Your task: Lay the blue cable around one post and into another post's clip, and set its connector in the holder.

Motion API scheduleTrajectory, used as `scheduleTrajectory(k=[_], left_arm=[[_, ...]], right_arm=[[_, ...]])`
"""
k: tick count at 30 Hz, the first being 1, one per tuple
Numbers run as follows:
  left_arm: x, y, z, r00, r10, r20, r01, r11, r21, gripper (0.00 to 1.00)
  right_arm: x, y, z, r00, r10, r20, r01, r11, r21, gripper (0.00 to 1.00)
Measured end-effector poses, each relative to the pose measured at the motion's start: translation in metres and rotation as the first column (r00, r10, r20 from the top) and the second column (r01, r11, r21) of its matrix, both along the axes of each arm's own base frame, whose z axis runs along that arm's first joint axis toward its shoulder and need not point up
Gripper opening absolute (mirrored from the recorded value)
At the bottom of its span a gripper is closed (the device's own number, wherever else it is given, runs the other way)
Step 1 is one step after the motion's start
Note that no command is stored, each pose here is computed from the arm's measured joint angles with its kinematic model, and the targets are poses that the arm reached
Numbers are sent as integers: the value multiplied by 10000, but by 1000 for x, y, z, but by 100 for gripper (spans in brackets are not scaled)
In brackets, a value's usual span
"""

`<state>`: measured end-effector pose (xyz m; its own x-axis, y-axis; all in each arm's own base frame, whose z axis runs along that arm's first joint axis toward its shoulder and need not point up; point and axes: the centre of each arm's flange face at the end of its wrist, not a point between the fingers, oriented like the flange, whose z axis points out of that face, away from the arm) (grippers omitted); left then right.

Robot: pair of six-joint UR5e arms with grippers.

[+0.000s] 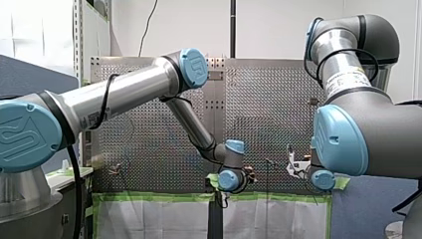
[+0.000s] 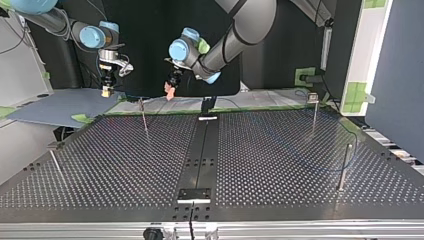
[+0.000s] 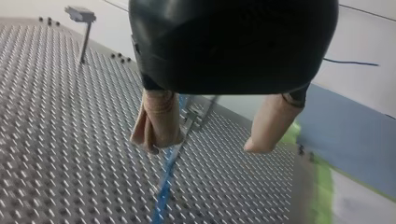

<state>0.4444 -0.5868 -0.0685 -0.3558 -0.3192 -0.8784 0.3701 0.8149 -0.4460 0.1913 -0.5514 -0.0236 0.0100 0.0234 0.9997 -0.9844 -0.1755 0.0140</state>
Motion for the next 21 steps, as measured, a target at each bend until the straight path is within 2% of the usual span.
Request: scheduleTrajectory(k=[5,9,14,18,21], left_arm=[[1,12,-29,9993,226,-303,-221,9996,149,100],[1,21,-54,9984,466,-333,-453,9983,363,100],[-11,28,-85,9984,438,-369,-407,9960,795,100],[-35,36,-114,9971,169,-740,-46,9867,1628,100],[-56,39,-127,9952,-201,-955,403,9759,2144,100]], right_arm=[[0,0,0,10000,1,1,-1,10000,-3,0],[0,0,0,10000,2,5,-2,10000,-18,0],[0,0,0,10000,4,29,-4,10000,-37,0],[0,-1,1,10000,4,53,-4,10000,-70,0],[0,-1,1,10000,1,64,0,10000,-84,0]])
